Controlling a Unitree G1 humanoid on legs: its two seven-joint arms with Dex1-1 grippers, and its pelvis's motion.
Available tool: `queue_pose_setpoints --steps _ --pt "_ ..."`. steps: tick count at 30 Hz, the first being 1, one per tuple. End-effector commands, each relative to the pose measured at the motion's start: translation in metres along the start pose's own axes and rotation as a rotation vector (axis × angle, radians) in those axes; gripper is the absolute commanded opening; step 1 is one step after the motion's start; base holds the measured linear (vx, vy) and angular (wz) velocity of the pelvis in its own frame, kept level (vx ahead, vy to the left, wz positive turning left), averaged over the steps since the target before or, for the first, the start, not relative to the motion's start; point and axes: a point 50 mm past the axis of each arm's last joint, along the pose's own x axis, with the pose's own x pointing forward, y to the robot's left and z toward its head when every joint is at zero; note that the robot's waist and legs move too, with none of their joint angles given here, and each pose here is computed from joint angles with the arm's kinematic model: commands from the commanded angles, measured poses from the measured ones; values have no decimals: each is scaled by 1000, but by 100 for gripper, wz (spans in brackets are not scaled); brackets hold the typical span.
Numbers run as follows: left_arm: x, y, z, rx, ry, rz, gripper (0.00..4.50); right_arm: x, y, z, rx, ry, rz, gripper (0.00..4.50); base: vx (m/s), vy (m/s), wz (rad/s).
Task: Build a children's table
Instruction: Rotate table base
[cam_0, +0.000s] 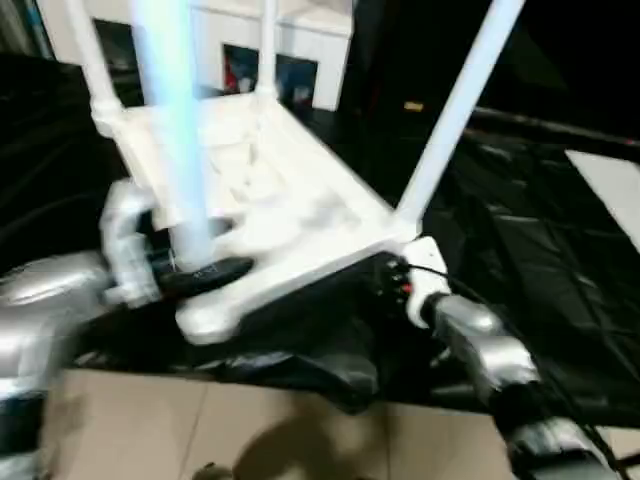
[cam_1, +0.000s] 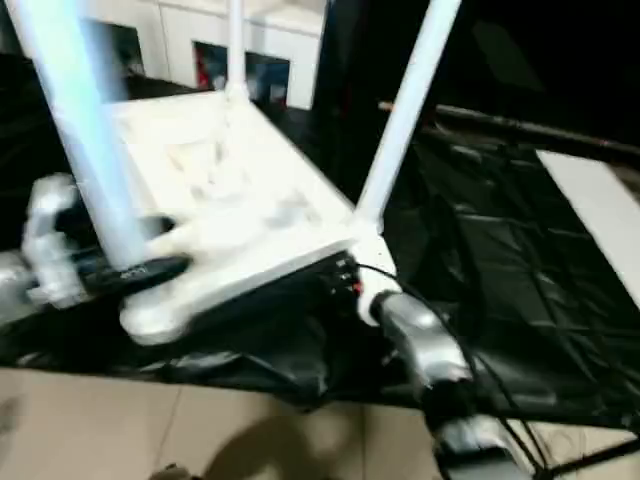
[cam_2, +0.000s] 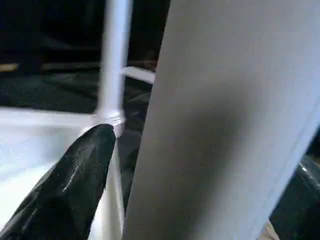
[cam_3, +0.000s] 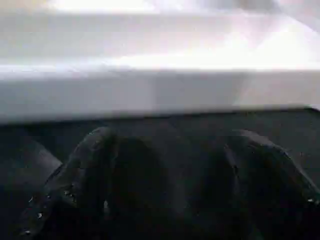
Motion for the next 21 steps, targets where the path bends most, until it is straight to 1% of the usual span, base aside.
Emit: queue_pose_setpoints --steps 1,3,4,5,6,7,8,9,10,12,13,14,15,16,19,21 --pt "17 -3 -1 18 15 -42 443 1 -5 3 -17 -2 -18 377 0 0 0" --pt "50 -10 -6 30 21 -129 443 11 5 11 -27 -19 16 377 0 0 0" --pt "50 -10 -6 30 21 -129 443 11 5 11 -27 -19 16 377 0 0 0" --pt "54 -11 -6 30 21 -139 443 13 6 12 -30 -21 19 377 0 0 0" --pt "63 -13 -7 30 22 -160 443 16 8 16 -33 -29 27 377 0 0 0" --pt "63 -13 -7 30 22 -160 443 16 8 16 -33 -29 27 377 0 0 0" --pt "73 -13 -9 42 24 -164 443 19 10 20 -24 -44 35 377 0 0 0" --pt "73 -13 -9 42 24 -164 443 19 10 20 -24 -44 35 377 0 0 0" --pt "96 -10 -12 67 28 -147 443 24 16 29 -14 -73 68 377 0 0 0" --pt "111 -8 -13 93 31 -121 443 27 19 33 -18 -85 91 377 0 0 0" --pt "112 -8 -13 94 31 -120 443 27 19 33 -18 -85 92 377 0 0 0" --pt "122 -9 -13 101 29 -119 443 29 22 35 -18 -96 117 377 0 0 0" --pt "122 -9 -13 101 29 -119 443 29 22 35 -18 -96 117 377 0 0 0" --pt "130 -12 -12 102 21 -135 443 29 25 35 -14 -102 150 377 0 0 0" --pt "137 -14 -11 106 13 -148 443 29 28 34 -23 -103 188 377 0 0 0" --pt "145 -19 -12 108 6 -181 443 27 32 31 -35 -108 246 377 0 0 0"
